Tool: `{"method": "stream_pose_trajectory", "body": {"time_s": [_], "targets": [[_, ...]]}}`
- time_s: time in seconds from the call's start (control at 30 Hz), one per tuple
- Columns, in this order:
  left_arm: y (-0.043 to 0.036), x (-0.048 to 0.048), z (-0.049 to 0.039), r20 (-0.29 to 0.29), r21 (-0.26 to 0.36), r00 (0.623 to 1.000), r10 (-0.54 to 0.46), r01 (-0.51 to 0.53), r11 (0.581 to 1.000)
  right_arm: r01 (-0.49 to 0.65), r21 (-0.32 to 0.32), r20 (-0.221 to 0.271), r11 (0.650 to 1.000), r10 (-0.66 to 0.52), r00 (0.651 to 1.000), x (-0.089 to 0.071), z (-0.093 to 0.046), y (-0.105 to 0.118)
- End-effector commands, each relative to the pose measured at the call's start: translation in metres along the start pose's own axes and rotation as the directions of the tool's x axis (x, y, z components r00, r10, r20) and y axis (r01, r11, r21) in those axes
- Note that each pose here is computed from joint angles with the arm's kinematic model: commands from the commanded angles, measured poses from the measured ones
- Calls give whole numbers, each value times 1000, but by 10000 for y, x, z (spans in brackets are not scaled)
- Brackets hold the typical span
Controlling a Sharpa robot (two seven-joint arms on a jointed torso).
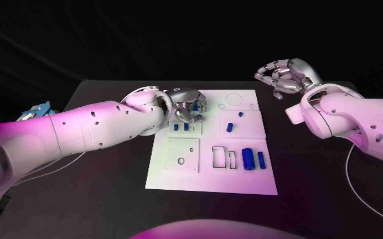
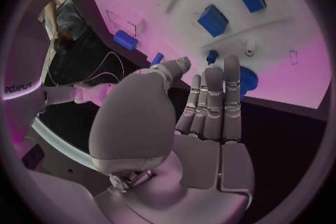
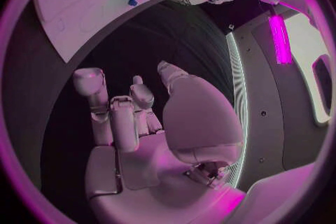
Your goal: Assemble the parts on the task board
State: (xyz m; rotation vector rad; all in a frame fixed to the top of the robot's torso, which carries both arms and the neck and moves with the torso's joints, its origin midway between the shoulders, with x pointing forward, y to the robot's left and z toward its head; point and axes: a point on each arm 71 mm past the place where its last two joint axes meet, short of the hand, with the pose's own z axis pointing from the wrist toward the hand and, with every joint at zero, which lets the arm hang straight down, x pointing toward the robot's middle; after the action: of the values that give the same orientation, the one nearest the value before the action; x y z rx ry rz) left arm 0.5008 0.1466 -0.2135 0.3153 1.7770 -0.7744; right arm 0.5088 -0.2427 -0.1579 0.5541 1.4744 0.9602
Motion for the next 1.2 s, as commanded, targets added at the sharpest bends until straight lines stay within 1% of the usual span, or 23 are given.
{"method": "stream_pose_trajectory", "body": {"time_s": [0.03,0.27,0.7,1.2], "targets": [[-4,48,29,-55,20,994,98,-97,995,-2,-7,-5,1000,1,1000,9,2,5],[6,49,94,-59,7,991,122,-122,992,-2,-7,-7,1000,2,1000,18,3,5],[-2,67,165,-86,-15,988,130,-132,991,-2,-7,-8,1000,2,1000,22,3,6],[20,77,199,-100,-36,986,133,-137,990,-2,-7,-10,1000,2,1000,32,4,4]]}}
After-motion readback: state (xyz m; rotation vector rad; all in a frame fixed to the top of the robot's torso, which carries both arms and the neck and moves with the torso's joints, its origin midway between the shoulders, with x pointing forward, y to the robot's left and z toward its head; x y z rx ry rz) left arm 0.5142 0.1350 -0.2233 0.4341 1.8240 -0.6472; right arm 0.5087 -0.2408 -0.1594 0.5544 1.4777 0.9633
